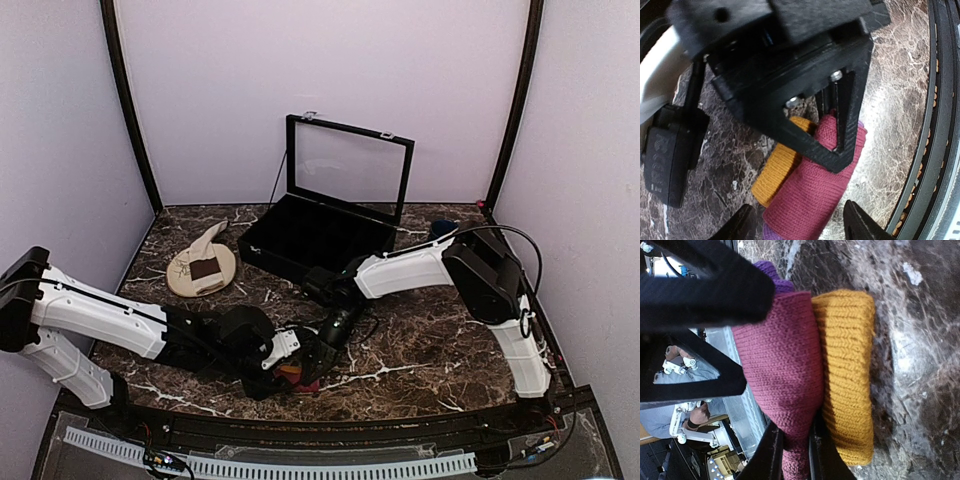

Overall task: Roll the socks
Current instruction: Roll the sock at the center of the board.

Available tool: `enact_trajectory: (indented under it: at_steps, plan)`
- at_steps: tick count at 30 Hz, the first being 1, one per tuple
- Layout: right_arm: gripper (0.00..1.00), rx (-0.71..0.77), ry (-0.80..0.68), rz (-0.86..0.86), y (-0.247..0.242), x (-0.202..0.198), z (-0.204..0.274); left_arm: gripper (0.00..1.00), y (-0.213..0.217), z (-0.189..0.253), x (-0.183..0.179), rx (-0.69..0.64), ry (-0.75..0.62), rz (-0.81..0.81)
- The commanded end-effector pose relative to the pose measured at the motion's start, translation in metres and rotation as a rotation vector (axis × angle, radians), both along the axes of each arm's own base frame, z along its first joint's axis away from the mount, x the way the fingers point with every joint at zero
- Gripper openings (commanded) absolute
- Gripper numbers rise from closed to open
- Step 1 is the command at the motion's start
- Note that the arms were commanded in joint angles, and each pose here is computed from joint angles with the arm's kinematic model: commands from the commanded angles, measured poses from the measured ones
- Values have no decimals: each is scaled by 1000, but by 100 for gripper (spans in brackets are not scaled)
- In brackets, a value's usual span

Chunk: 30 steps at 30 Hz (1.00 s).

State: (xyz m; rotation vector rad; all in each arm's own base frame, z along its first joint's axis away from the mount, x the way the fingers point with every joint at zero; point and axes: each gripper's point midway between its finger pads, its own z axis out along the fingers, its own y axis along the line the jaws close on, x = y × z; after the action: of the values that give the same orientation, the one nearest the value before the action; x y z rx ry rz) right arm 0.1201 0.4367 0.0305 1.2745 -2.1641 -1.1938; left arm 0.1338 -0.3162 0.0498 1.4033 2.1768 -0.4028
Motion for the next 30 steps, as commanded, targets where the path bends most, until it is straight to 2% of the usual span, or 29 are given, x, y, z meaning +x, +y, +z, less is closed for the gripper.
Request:
enact_trajectory:
  at_steps: [1,10,16,25,27,30]
  plan:
    - [0,-97,3,-2,-16,4,-23,60,-9,1,-5,12,7,-70]
    - [0,-91,16,-3,-17,6,-23,47,-11,-9,-9,49,31,-103]
    - [0,-92,22,-3,-17,6,-25,32,-10,-14,-11,65,47,-104]
    - [0,-97,16,-16,-17,11,-26,0,-9,-21,-14,84,89,-88]
    - [1,-97,10,-28,-19,14,-26,0,-8,-23,-14,87,95,-73]
    - [9,-97,0,-47,-22,18,-26,0,-8,-25,-13,80,109,-39]
